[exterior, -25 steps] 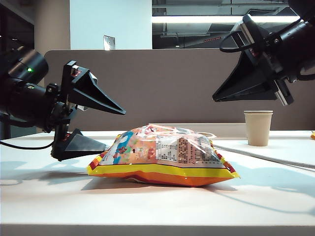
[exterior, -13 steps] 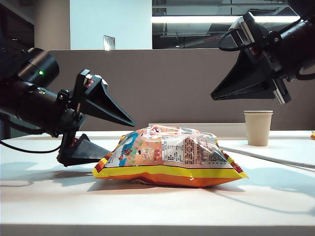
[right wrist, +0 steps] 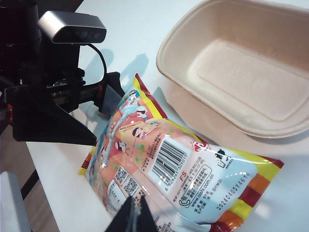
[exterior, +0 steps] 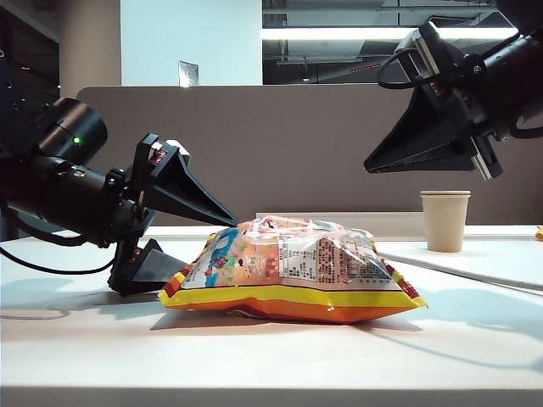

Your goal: Pick up a bag of chips and put them in the box.

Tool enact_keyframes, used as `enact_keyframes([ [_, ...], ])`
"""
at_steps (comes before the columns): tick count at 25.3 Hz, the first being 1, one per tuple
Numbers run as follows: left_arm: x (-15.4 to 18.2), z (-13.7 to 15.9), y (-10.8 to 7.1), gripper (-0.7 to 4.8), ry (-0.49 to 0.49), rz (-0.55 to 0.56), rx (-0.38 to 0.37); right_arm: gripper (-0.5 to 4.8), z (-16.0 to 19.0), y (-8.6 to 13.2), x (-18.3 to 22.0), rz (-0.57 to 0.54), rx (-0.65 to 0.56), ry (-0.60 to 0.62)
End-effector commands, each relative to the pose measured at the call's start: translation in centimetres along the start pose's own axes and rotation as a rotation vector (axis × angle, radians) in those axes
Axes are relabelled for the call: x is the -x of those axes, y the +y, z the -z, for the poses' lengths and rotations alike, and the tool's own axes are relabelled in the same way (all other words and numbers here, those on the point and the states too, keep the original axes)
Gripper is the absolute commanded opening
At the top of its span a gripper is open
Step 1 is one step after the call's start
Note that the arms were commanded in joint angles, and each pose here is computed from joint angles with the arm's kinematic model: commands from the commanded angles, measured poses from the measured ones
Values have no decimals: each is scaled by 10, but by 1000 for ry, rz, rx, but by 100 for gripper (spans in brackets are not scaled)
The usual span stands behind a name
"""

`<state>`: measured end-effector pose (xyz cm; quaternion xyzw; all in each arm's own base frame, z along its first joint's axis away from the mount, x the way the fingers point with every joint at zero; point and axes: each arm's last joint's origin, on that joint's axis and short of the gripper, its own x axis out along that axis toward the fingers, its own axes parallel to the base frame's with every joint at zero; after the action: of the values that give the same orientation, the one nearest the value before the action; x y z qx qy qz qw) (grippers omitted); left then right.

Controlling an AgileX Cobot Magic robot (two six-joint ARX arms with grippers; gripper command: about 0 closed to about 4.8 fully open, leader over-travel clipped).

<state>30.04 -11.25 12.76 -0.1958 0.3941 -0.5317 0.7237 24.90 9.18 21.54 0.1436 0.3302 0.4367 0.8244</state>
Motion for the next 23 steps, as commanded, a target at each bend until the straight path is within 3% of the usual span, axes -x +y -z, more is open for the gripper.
enact_keyframes([
  [1, -1, 2, 1, 421, 10, -6, 18, 13, -3, 2, 0, -13, 21, -13],
  [7, -2, 2, 2, 388, 4, -46, 5, 13, -3, 2, 0, -7, 21, -15],
  [10, -4, 2, 1, 332, 6, -53, -16, 13, -3, 2, 0, -6, 21, -15],
  [15, -5, 1, 0, 300, 3, -49, -36, 13, -3, 2, 0, -5, 22, -15],
  [18, -5, 1, 0, 216, 3, -47, -42, 13, -3, 2, 0, -5, 22, -15],
  [23, -5, -1, -2, 188, -7, -9, -65, 13, -3, 2, 0, -2, 21, -16],
])
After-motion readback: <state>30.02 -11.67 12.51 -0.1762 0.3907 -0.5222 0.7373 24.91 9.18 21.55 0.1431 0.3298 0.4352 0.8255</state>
